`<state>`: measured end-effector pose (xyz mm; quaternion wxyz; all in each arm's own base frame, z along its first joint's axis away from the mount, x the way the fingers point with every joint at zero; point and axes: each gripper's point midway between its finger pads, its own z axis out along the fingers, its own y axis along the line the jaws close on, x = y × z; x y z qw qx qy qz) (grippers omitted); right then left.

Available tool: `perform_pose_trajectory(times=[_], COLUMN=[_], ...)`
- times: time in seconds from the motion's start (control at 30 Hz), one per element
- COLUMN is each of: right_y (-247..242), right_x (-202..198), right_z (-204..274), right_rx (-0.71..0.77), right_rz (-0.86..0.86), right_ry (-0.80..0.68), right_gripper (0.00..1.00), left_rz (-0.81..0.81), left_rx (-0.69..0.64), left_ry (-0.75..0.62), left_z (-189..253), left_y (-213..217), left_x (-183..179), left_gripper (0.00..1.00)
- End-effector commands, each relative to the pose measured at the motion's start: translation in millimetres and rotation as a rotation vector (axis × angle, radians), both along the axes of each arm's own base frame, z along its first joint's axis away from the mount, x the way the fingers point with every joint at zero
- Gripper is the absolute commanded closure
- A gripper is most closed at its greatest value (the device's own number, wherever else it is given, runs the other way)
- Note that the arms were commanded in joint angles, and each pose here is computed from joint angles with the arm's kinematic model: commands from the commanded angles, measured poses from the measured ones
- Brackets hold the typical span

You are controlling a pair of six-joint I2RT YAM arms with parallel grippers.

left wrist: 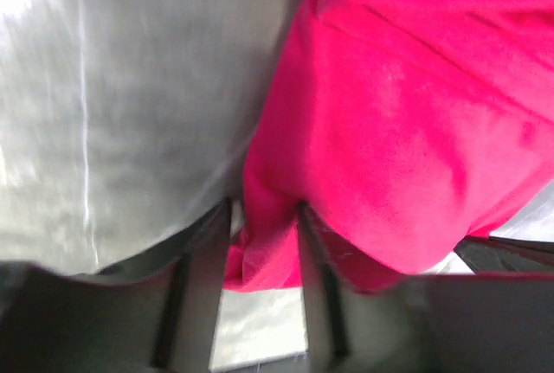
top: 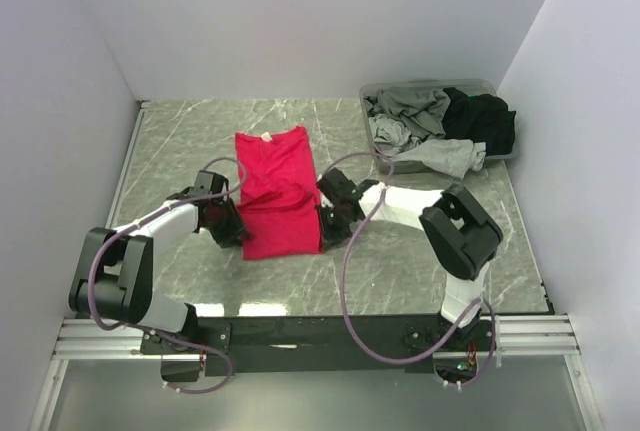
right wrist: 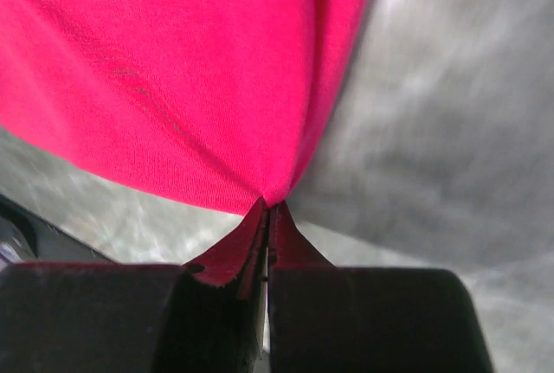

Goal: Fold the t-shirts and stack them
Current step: Fold the tshirt

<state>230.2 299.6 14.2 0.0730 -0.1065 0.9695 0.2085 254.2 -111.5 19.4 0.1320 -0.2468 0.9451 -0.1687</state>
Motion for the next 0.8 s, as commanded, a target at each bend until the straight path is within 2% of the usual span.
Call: perform_pose_trajectory(times=[0.0, 0.2, 0.3, 0.33, 0.43, 0.63, 0.77], right_y=[-30, -37, -40, -41, -41, -37, -22], right_x=[-52, -87, -88, -87, -76, -42, -23], right_z=[-15, -16, -11, -7, 8, 50, 61], right_rx=[-0.138, -0.172, -0.190, -0.198, -0.222, -0.270, -0.264], right_rz=[0.016, 0.052, 0.062, 0.067, 0.076, 0.089, 0.120], right_ry=[0.084, 0.109, 0.101, 0.097, 0.048, -0.076, -0.123], right_gripper=[1.00, 0.99, 0.80, 0.69, 0.57, 0.54, 0.54], left_rz=[-0.032, -0.029, -0.031, -0.042, -0.056, -0.078, -0.168], left_rx=[0.058, 0.075, 0.054, 0.023, -0.024, -0.007, -0.061], left_ry=[0.135, 0.059, 0.017, -0.010, -0.032, -0.071, -0.122], left_z=[0, 27, 34, 38, 42, 54, 62], left_y=[8, 11, 6, -1, -11, -13, -25], left_x=[-41, -30, -17, -10, 4, 26, 30], left_gripper=[0.55, 0.49, 0.49, 0.49, 0.50, 0.51, 0.52])
